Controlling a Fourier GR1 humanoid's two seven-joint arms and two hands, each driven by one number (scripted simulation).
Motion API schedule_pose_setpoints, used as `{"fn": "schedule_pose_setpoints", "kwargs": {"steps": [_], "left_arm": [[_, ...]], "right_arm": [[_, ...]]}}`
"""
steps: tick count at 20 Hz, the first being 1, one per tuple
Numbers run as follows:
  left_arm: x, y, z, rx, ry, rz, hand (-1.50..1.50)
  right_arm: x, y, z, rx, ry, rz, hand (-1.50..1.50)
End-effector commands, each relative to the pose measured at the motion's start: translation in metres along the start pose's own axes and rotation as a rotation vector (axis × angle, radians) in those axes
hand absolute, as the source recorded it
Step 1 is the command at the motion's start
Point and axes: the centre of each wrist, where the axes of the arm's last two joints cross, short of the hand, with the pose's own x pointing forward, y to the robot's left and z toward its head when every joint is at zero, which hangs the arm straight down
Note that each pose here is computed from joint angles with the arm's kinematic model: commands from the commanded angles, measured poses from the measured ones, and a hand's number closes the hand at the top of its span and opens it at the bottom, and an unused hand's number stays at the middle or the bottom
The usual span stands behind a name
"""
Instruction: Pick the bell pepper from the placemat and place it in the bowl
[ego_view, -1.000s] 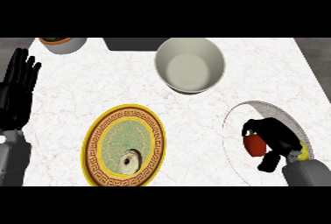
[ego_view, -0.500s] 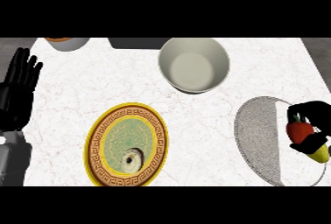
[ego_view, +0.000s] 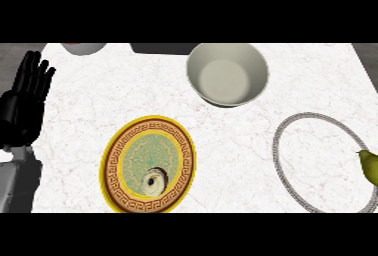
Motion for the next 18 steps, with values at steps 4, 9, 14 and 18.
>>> {"fn": "schedule_pose_setpoints", "kwargs": {"steps": [4, 9, 14, 18], "left_arm": [[0.004, 0.006, 0.006, 0.009, 0.008, 0.003, 0.00], [-0.003, 0.010, 0.000, 0.035, 0.010, -0.003, 0.00], [-0.001, 0.033, 0.003, 0.045, 0.033, -0.024, 0.00], [-0.006, 0.020, 0.015, 0.041, 0.031, -0.022, 0.00]], "right_arm": [[-0.025, -0.063, 0.011, -0.199, -0.007, -0.029, 1.50], [-0.004, -0.113, 0.001, -0.287, -0.231, -0.140, 1.50], [0.024, -0.146, -0.009, -0.368, -0.364, -0.246, 1.50], [0.049, -0.158, -0.024, -0.337, -0.481, -0.428, 1.50]]}}
